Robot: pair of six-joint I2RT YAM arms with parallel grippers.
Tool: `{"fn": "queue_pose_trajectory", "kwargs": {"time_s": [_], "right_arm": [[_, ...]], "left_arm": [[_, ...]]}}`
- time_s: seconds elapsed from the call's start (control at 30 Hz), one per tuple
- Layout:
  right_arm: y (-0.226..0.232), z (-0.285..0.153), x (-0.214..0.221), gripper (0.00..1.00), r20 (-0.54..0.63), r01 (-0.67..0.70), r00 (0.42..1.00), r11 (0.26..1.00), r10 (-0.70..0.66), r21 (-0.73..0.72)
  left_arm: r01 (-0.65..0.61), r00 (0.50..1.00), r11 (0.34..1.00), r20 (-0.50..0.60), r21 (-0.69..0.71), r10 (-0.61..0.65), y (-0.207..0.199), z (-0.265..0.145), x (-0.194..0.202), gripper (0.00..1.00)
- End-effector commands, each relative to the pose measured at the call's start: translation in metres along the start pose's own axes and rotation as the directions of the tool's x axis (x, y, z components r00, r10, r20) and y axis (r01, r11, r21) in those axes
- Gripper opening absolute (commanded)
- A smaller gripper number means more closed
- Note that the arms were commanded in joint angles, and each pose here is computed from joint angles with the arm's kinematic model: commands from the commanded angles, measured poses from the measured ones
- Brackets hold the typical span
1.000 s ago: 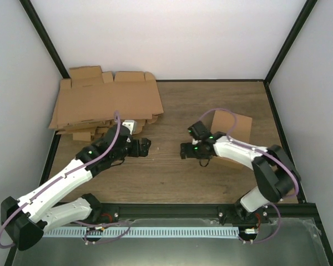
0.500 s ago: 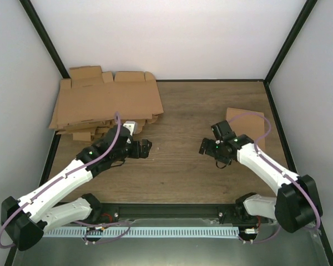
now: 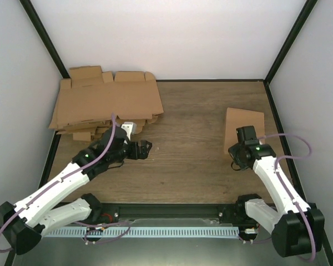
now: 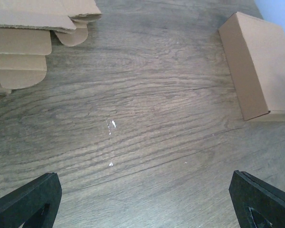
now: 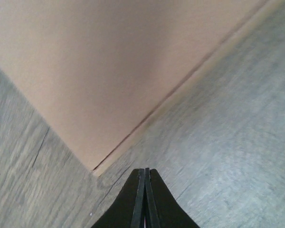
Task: Fold the paper box
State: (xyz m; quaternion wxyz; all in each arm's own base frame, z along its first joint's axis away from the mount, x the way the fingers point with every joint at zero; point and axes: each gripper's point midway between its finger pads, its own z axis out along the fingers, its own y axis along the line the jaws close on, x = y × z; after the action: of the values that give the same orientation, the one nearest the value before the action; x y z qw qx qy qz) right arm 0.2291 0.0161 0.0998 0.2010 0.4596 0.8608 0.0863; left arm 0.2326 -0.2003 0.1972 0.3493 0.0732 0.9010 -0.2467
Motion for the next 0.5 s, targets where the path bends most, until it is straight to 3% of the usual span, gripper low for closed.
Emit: {"fn": "queue_pose_trajectory", "kwargs": {"time_s": [0.0, 0.37, 0.47], "right_arm": [[-0.047, -0.006, -0.013, 0.01, 0.150, -0.288, 0.952, 0.948, 0.267, 0.138], [-0.023, 0.030, -0.030, 0.01, 0.156, -0.335, 0.931, 0.942, 0.331, 0.002], [-0.001, 0.046, -0.046, 0.01, 0.090, -0.319, 0.942, 0.946, 0.324, -0.060]], "left_arm": [[0.020, 0.999, 0.999, 0.024, 0.036, -0.021, -0.005, -0.007, -0.004, 1.00], [0.011, 1.000, 0.998, 0.010, 0.056, -0.012, -0.009, -0.007, -0.002, 1.00], [0.007, 1.000, 0.999, 0.006, 0.045, -0.007, -0.006, -0.005, 0.000, 1.00]]}}
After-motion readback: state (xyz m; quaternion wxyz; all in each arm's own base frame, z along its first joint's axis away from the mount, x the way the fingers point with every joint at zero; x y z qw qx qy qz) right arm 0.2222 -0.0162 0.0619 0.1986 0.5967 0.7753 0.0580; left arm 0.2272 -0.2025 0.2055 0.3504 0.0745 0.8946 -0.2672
